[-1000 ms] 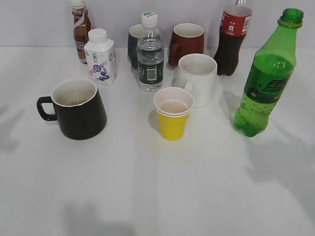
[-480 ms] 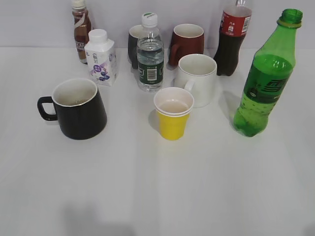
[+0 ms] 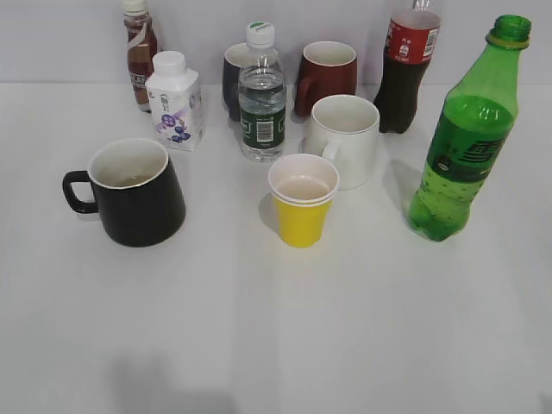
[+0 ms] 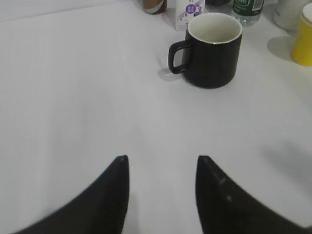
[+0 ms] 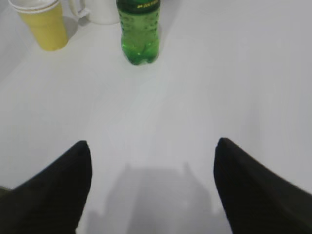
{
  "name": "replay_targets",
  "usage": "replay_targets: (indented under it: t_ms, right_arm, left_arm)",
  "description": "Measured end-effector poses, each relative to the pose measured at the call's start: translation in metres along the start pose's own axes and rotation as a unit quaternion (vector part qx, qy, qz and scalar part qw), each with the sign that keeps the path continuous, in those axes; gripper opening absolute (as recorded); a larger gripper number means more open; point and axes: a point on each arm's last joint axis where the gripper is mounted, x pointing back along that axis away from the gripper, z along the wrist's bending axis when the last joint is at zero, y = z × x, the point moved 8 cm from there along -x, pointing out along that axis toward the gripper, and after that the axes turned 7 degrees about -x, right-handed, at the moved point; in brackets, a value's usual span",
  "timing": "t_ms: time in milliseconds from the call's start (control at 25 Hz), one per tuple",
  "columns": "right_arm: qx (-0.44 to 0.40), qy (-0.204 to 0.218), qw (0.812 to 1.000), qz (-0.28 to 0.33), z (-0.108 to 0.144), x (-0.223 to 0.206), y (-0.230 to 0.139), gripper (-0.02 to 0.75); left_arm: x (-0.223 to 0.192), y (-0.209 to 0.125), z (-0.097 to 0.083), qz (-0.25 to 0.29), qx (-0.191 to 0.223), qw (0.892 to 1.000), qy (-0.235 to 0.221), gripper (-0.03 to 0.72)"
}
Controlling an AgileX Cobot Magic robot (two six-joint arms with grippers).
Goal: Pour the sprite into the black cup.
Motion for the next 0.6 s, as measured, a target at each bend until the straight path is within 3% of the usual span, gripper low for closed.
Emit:
replay_targets:
  t_ms: [480,600]
  right_arm:
    - [-0.003,-0.003,1.000,-0.014,-0.0012,-0.0011,0.0042,0.575]
    - [-0.011,-0.018,1.000,-0.017,-0.0033,-0.0010,0.0048,0.575]
  left_arm:
    - [-0.0010,0.0024,0.0016,-0.008,0.000,1.000,0.008,0.256]
    - [0.0003,0.0010,0.0075,-0.002,0.020,0.999,0.049,0.239]
